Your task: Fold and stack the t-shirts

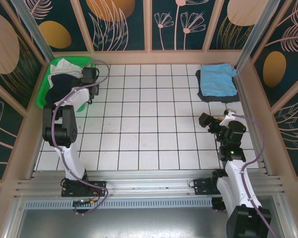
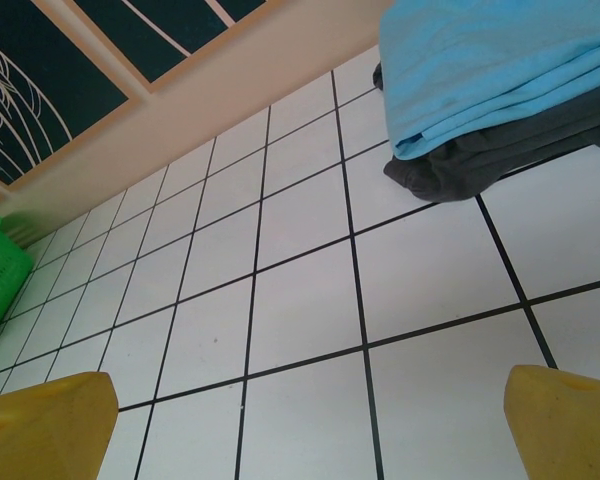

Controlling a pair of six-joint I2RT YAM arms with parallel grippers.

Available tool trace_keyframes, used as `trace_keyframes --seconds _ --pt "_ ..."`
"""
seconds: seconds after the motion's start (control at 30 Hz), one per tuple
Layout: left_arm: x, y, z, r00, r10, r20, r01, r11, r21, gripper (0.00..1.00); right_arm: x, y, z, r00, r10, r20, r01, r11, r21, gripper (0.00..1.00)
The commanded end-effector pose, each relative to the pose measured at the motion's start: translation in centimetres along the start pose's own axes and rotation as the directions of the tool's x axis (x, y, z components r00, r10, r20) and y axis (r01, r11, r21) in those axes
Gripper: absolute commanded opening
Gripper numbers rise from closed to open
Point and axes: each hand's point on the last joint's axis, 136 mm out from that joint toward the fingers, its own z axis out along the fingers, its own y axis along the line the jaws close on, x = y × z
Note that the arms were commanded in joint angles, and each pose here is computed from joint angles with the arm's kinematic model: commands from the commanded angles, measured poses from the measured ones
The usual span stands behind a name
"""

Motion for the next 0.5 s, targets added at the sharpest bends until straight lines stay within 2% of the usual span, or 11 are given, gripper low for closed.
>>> trace_keyframes --seconds 0.0,0.13,0.27,0.33,0.47 --pt "-3.8 1.6 -4.4 0.984 -0.156 0.083 0.149 0.985 0.082 0.98 -0.7 0.2 -0.1 0.999 0.004 0.036 -0.003 1.0 -0.013 0.99" --pt "-5.3 3.6 -5.6 0.963 -0.237 0.128 0.235 0.971 0.035 0.99 -0.6 0.3 -0.1 1.0 0.005 0.031 -0.005 1.0 -0.02 0.99" --pt "-5.2 5.7 -2.8 0.933 -0.359 0.025 0.359 0.933 -0.012 0.98 -0.6 0.3 -0.2 1.0 0.005 0.03 -0.004 1.0 -0.023 0.99" --pt "-4.8 5.5 -1.0 0.915 -0.401 -0.038 0.402 0.915 0.024 0.97 -0.6 0.4 -0.3 0.999 0.005 0.032 -0.004 1.0 -0.025 0.99" --pt "-4.4 2.2 0.9 0.917 -0.383 -0.114 0.397 0.905 0.152 0.93 -0.8 0.4 -0.5 0.999 0.002 0.043 -0.001 1.0 -0.025 0.99"
